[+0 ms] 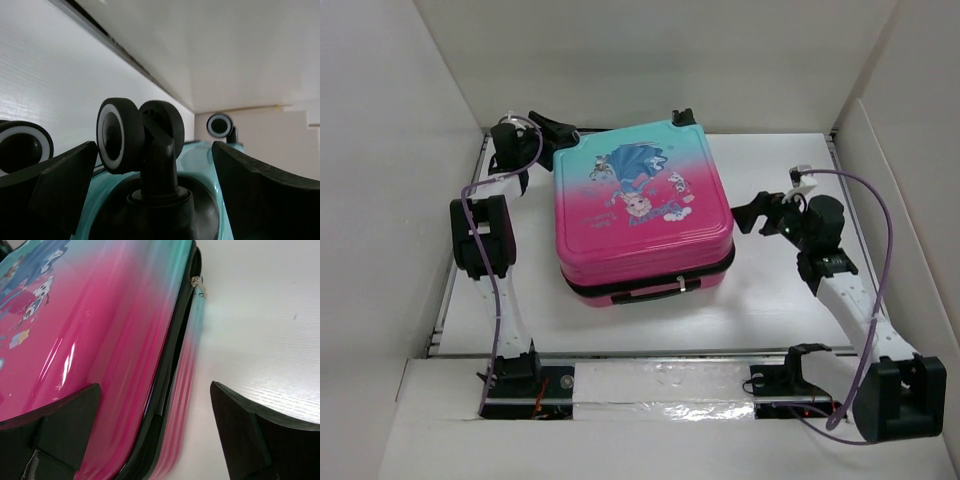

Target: Pack the luggage

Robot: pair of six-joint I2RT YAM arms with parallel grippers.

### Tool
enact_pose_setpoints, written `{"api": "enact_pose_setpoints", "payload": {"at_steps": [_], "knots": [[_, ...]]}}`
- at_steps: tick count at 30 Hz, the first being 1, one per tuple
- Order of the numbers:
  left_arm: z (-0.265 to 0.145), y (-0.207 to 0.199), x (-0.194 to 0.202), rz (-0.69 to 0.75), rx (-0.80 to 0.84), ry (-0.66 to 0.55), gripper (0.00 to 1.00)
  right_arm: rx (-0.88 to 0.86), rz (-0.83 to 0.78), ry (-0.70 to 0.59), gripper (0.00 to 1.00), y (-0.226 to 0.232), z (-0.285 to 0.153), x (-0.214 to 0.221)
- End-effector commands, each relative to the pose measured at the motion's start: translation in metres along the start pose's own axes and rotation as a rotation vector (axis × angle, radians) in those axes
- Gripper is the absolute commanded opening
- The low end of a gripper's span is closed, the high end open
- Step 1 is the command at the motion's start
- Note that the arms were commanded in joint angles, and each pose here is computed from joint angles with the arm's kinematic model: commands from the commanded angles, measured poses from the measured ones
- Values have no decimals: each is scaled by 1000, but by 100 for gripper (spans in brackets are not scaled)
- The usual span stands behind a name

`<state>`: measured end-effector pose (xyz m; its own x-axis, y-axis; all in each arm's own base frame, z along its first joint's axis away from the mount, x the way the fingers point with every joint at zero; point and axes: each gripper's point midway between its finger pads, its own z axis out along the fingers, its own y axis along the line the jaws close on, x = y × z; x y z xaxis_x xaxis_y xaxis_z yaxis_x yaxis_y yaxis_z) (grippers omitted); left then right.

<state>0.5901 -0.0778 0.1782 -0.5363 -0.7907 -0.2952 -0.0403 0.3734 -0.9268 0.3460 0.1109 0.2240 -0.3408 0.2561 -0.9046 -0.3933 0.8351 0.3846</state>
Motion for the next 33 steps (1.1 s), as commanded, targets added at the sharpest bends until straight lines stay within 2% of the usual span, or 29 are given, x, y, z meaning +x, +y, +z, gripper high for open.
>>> {"api": "enact_pose_setpoints", "payload": {"at_steps": [1, 5, 8, 11, 12, 13, 15, 17, 19, 20, 21, 23, 24, 25, 27, 29, 30, 32, 33], "knots": [[4, -43, -8, 33, 150, -14, 99, -245, -38, 69, 100, 69, -17, 21], [11, -43, -2, -23, 202, -43, 94, -336, -95, 90, 100, 109, -43, 26], [11, -51, -2, -60, 269, -74, 84, -383, -123, 88, 100, 132, -60, 27], [4, -69, -1, -77, 338, -91, 71, -396, -128, 90, 100, 144, -69, 30], [1, -74, -1, -75, 358, -97, 64, -388, -135, 76, 100, 144, -73, 26], [-6, -86, -3, -69, 379, -102, 61, -364, -137, 69, 100, 143, -74, 25], [-12, -90, -3, -61, 374, -117, 58, -209, -106, 35, 100, 121, -75, 17], [-20, -98, -4, -18, 360, -142, 58, -23, -76, 2, 100, 91, -75, 12], [-26, -99, -3, 9, 323, -143, 59, 34, -37, -15, 100, 77, -75, 16], [-30, -87, -7, 30, 290, -166, 61, 36, -27, -37, 96, 74, -74, 12], [-36, -77, -13, 28, 258, -187, 65, 38, -17, -40, 77, 73, -72, 12], [-49, -68, -23, 54, 208, -240, 74, 48, -11, -39, 50, 69, -69, 11], [-56, -53, -34, 36, 142, -262, 84, 74, -11, -45, 23, 63, -67, 9], [-64, -54, -41, 48, 115, -285, 87, 90, -12, -44, 14, 59, -64, 9], [-77, -43, -58, 71, 18, -335, 91, 145, -13, -15, 6, 41, -52, 15], [-111, -43, -84, 120, -93, -426, 90, 143, 4, 52, 3, 33, -37, 34], [-112, -31, -85, 96, -149, -438, 88, 138, 10, 64, 1, 32, -33, 40], [-137, -27, -89, 178, -237, -483, 82, 122, 20, 47, 0, 32, -25, 43], [-148, -5, -87, 172, -343, -512, 67, 135, 34, 41, 0, 26, -23, 51]]}}
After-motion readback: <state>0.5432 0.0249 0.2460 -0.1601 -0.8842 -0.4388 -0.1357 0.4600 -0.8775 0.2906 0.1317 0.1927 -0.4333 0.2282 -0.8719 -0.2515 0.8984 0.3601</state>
